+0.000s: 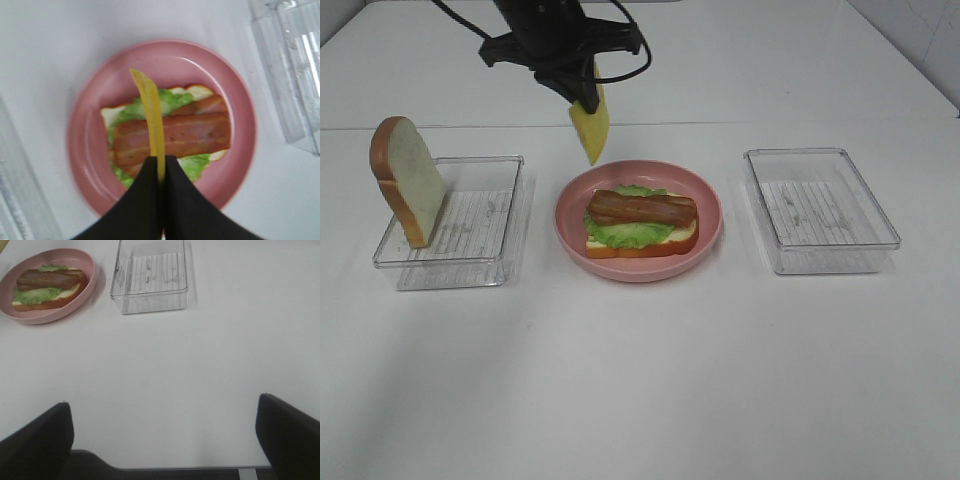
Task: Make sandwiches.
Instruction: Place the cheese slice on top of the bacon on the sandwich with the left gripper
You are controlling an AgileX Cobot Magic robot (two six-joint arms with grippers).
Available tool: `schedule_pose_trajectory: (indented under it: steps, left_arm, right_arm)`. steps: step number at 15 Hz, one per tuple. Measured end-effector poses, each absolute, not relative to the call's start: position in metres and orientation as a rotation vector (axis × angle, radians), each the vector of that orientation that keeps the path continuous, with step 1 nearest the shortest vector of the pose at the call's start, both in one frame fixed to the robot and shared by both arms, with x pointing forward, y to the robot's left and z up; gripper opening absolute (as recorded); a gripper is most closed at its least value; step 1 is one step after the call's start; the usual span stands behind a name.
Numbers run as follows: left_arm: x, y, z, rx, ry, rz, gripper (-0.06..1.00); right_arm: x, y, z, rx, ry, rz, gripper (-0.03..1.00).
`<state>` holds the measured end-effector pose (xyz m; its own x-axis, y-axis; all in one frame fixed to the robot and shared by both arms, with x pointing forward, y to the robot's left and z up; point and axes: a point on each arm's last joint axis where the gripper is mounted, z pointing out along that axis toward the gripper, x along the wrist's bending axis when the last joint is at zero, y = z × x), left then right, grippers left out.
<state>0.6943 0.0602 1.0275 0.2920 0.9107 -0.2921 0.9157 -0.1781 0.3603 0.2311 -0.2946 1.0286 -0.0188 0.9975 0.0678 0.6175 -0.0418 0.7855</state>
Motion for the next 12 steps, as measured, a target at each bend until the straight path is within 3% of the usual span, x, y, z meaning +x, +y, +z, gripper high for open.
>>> schedule_pose_trajectory:
  steps: [6, 12]
  left_arm:
    - [0.674, 0.024, 1.03, 2.126, 1.447, -0.216, 0.0]
    - [0.675, 0.004, 0.993, 2.098, 1.341, -0.482, 0.0]
  right_arm:
    - [0.231, -0.295, 1.029, 1.712, 1.688, 0.893, 0.94]
    - [0.231, -0.295, 1.029, 1.712, 1.688, 0.893, 0.94]
